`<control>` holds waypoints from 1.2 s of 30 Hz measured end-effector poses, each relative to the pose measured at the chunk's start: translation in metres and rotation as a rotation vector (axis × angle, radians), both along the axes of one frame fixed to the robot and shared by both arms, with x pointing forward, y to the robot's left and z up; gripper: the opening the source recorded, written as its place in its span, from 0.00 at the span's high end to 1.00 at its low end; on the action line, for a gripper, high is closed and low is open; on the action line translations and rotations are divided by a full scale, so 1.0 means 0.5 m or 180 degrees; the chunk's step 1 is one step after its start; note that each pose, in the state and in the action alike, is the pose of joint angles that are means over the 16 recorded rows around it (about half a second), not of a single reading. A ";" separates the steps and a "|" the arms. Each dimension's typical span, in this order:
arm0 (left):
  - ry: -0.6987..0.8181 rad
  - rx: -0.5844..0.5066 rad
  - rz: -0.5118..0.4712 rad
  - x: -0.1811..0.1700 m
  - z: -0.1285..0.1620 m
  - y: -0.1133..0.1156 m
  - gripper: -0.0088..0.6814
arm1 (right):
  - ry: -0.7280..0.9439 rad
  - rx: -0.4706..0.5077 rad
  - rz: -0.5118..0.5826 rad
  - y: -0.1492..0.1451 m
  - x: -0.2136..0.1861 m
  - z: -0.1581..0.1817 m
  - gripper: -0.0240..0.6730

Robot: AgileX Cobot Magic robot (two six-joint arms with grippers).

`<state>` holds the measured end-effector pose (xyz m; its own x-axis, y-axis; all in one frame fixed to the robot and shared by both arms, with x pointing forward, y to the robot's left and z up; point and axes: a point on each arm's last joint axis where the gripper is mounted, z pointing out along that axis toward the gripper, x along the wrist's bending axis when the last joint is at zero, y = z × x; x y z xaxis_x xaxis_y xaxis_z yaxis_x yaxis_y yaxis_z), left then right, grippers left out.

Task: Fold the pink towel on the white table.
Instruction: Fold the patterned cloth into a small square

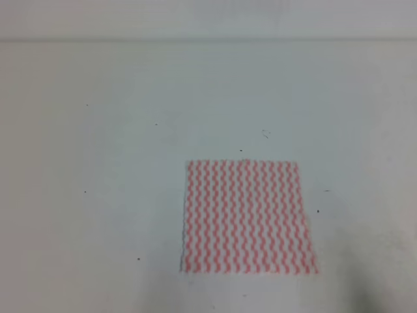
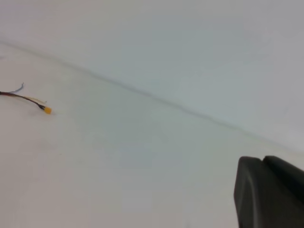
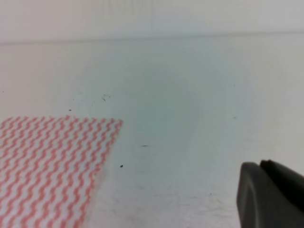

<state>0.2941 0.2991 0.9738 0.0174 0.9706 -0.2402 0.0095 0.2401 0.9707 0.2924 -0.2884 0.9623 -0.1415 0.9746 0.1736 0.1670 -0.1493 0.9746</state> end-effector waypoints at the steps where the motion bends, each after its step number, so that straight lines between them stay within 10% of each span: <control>1: -0.0024 -0.0078 0.0003 0.000 0.001 0.000 0.99 | -0.0021 0.0063 0.0001 0.001 0.000 0.002 0.99; 19: -0.0268 -0.0771 0.0065 0.001 0.017 0.005 0.99 | -0.0241 0.2253 -0.0082 0.000 0.001 0.036 0.99; 36: 0.0420 -0.0799 -0.0231 0.021 0.071 -0.016 1.00 | 0.0387 0.1660 0.0216 0.030 0.029 0.122 0.99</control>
